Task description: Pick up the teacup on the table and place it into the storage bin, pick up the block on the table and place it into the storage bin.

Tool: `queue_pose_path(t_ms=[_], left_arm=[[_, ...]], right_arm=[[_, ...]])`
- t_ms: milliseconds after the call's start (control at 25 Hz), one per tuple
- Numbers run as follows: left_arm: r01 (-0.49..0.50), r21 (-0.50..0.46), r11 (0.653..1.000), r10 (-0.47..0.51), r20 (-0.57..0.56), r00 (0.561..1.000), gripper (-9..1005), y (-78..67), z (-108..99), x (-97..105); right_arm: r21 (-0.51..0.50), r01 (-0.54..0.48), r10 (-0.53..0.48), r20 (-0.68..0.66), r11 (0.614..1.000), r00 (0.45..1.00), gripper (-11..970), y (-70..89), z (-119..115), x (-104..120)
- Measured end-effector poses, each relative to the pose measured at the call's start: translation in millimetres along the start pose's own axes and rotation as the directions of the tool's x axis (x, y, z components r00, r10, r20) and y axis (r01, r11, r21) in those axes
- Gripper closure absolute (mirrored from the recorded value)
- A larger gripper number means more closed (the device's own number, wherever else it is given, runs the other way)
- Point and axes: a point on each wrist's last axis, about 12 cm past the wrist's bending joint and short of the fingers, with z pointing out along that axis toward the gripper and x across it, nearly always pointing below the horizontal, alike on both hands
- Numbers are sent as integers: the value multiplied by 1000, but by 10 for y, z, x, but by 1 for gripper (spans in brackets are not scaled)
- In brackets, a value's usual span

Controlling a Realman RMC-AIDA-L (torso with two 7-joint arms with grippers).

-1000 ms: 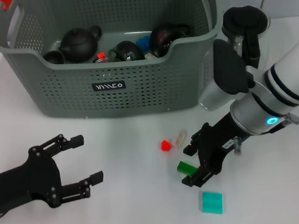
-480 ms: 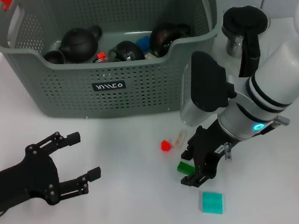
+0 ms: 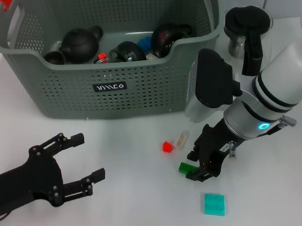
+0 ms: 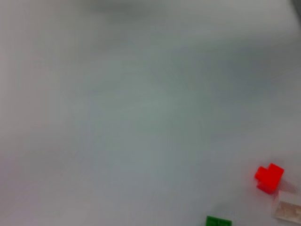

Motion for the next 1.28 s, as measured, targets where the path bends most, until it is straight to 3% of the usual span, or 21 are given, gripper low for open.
queue_pose_path(t_ms=[880, 1000, 1160, 1280], left_arm=[[13, -5, 1000, -13, -1, 1000, 111, -15, 22, 23], [13, -6, 1000, -14, -2, 1000, 111, -12, 25, 24], [14, -9, 1000, -14, -1, 1000, 111, -10, 22, 25], [17, -28, 999, -17, 7, 1000, 111, 3, -1, 21]], right_arm=[[-23, -9, 9, 4, 1000, 1000, 615, 27, -4, 14], [-20, -4, 4, 15, 1000, 1000, 685, 37, -29, -1], [-40, 23, -20, 56, 999, 998, 755, 116, -166, -25], [-84, 47, -34, 153, 995, 988, 754, 184, -480, -48]])
